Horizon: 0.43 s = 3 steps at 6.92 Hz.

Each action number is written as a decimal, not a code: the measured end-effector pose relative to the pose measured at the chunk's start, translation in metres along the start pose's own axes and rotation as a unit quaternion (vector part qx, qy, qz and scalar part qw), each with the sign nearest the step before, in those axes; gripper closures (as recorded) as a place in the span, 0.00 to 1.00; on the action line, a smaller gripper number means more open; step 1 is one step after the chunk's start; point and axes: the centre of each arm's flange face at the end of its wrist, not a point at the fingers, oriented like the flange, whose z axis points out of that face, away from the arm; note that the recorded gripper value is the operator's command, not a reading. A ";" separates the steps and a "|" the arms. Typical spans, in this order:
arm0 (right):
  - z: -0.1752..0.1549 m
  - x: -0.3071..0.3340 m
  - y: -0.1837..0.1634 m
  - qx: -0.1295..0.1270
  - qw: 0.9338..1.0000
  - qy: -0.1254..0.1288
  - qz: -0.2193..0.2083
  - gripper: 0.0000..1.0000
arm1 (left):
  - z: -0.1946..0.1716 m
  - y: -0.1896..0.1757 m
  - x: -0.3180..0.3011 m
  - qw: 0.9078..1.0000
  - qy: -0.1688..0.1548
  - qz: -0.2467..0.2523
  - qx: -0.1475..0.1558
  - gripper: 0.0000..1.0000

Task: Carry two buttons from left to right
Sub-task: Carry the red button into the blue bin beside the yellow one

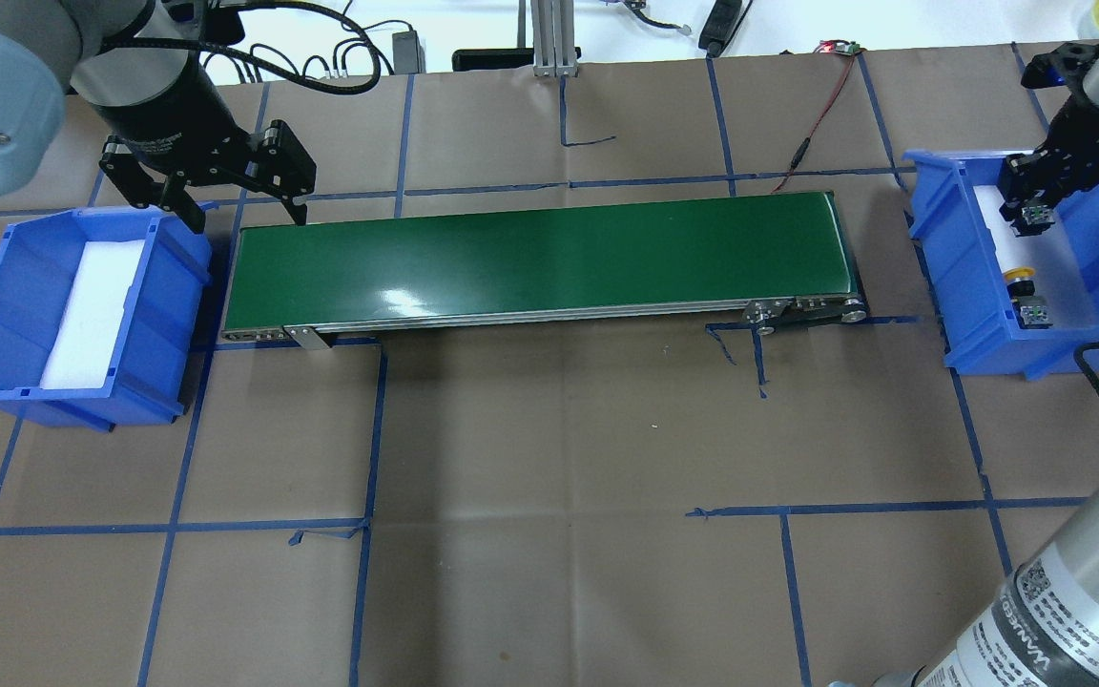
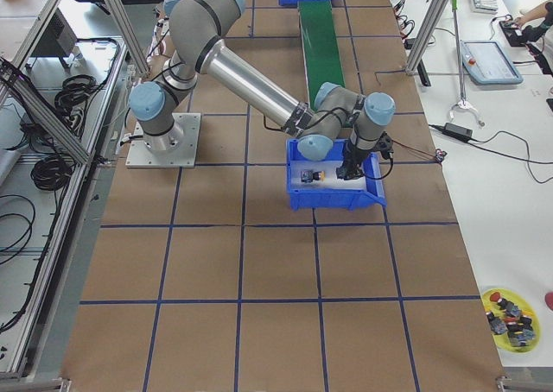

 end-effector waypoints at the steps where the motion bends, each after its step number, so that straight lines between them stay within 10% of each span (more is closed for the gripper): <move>1: 0.007 -0.001 0.001 0.000 1.000 -0.001 0.000 0.82 | 0.000 0.000 0.000 1.000 0.000 0.000 0.000 0.00; 3: 0.018 -0.001 0.001 -0.005 1.000 -0.004 0.000 0.01 | 0.000 0.000 0.000 1.000 0.000 0.000 0.000 0.00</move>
